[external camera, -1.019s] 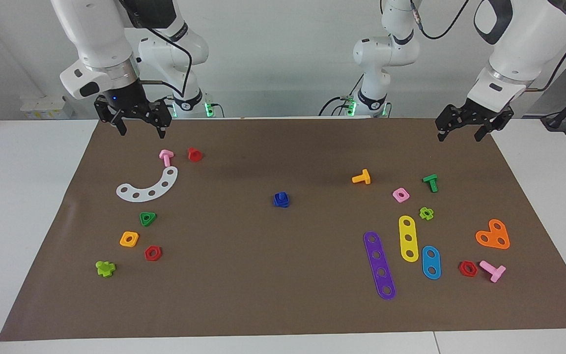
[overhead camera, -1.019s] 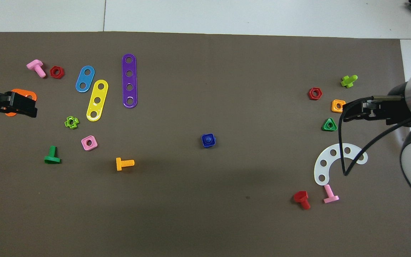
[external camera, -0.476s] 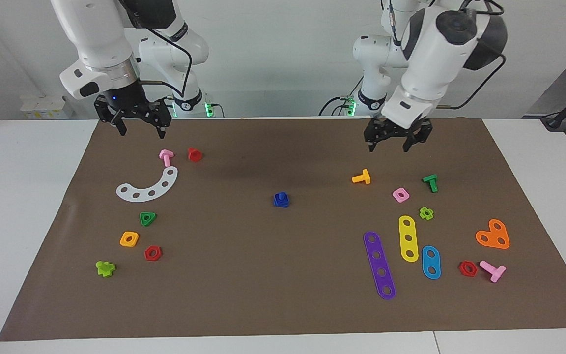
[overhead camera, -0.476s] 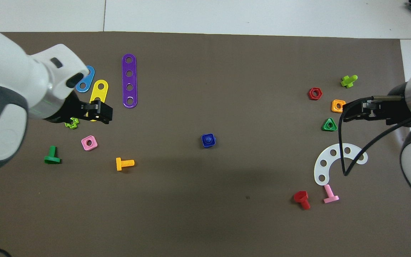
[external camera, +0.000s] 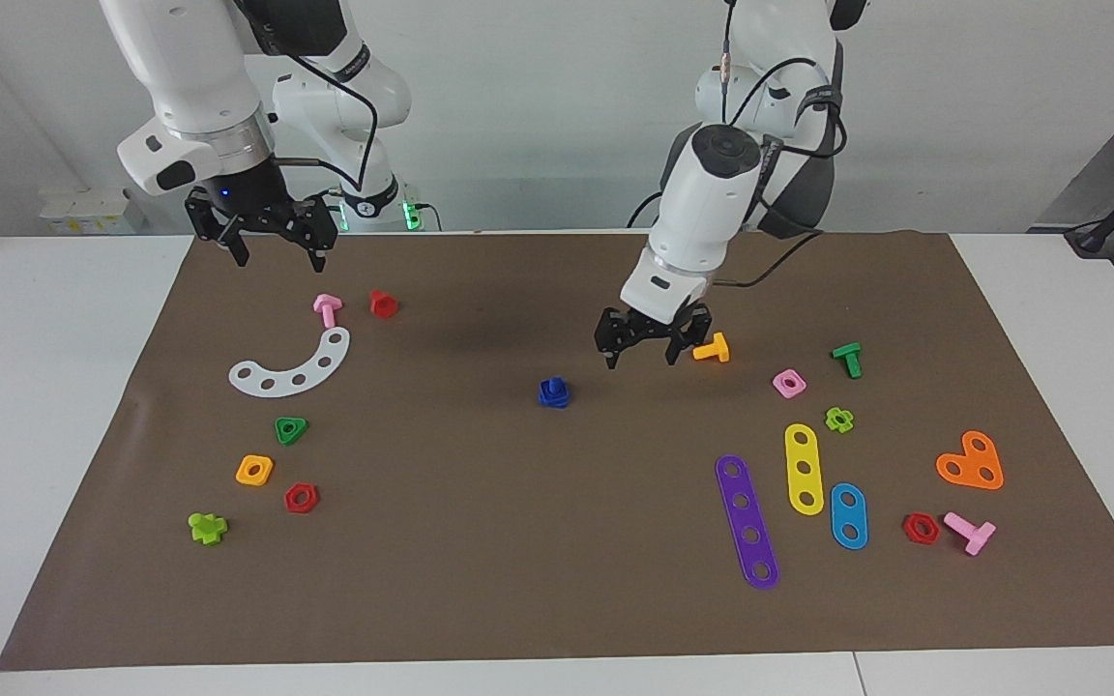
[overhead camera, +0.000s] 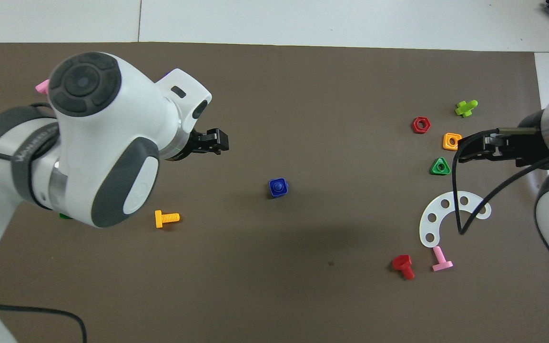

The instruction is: Unscrew and place screws in storage area

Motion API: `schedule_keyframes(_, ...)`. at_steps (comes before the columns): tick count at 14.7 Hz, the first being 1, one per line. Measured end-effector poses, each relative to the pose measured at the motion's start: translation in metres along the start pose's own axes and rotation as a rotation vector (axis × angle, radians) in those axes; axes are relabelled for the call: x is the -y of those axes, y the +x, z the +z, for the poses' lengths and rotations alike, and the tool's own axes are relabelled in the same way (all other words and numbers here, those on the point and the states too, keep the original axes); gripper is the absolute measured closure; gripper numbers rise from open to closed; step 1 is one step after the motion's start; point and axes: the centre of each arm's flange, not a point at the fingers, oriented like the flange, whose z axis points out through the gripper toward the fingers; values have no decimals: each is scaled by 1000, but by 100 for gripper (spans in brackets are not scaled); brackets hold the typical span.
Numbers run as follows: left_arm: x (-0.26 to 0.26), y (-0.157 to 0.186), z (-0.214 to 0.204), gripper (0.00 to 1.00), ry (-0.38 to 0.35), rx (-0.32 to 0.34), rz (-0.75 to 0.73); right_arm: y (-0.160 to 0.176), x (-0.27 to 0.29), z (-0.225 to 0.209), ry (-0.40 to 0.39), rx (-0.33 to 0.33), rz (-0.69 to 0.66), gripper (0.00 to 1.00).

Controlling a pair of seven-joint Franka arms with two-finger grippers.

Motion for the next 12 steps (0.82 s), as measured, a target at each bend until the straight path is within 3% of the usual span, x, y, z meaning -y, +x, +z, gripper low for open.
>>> schedule_keyframes(7, -55, -37, 110, 14, 8, 28, 27, 0, 0, 0, 0, 0, 0, 0)
schedule_keyframes(12, -65, -56, 139, 19, 41, 45, 76, 0, 0, 0, 0, 1, 1, 0)
